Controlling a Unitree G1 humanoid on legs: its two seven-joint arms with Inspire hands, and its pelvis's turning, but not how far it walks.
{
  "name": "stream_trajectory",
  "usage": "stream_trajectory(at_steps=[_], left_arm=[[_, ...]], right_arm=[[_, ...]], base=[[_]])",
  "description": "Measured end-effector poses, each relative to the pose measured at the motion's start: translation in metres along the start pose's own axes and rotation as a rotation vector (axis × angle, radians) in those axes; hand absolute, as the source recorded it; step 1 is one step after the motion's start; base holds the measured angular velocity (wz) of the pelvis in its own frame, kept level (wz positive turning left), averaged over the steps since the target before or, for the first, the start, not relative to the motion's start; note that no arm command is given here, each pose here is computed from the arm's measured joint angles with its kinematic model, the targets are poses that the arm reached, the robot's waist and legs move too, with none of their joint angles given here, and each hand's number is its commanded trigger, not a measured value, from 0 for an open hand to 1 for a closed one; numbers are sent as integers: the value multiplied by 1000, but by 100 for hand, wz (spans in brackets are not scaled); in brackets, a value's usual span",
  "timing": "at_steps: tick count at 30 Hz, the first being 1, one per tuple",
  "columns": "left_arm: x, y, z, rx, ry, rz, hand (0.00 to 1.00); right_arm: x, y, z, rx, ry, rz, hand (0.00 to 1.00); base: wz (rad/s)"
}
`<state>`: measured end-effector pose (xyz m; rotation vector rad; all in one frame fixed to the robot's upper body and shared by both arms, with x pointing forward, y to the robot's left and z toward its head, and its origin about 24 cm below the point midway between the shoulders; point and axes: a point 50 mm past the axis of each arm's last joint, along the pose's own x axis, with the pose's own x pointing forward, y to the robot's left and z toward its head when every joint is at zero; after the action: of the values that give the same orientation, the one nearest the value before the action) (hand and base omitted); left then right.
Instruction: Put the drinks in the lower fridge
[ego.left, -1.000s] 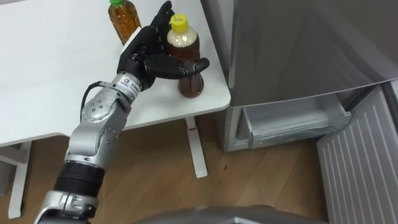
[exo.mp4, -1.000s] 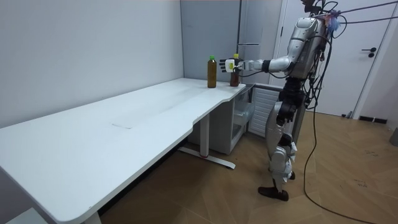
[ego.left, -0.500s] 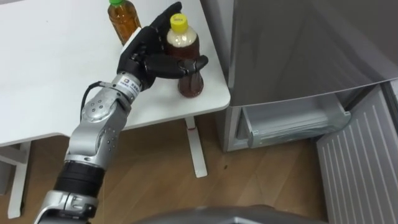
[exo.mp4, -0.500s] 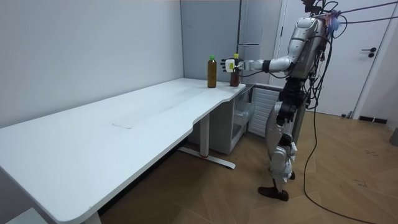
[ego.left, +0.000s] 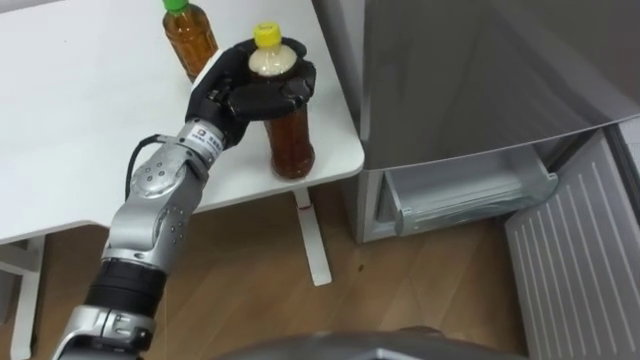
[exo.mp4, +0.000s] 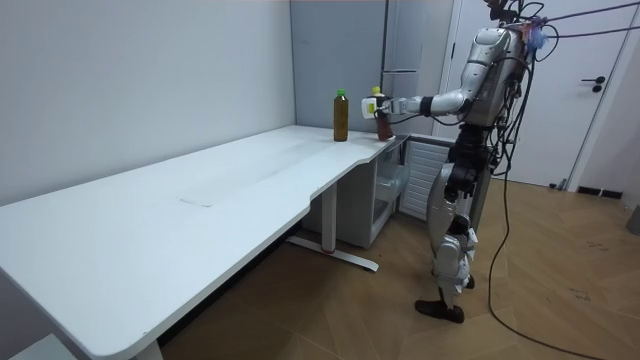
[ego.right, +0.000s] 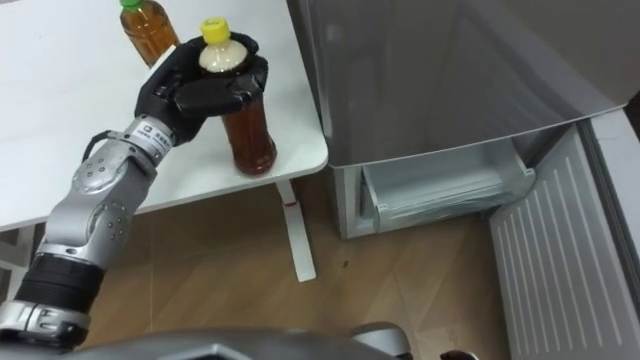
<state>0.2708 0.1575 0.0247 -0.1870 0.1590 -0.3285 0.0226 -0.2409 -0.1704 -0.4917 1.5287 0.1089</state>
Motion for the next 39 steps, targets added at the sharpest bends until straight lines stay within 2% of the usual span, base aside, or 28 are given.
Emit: stream_trajectory(at_steps=[22,34,39], left_arm=[[0,-1,1,3,5,-7,100],[1,-9,-2,-21,0,-31,100],[-2,-10,-7,-108,-1,-45,100]], right_arm=[[0,-2,2,-1,-3,-31,0],[0,-4,6,-13,-15,-76,0],[0,-6,14,-2,-39,-81,0]], base=[[0],[4],[16]])
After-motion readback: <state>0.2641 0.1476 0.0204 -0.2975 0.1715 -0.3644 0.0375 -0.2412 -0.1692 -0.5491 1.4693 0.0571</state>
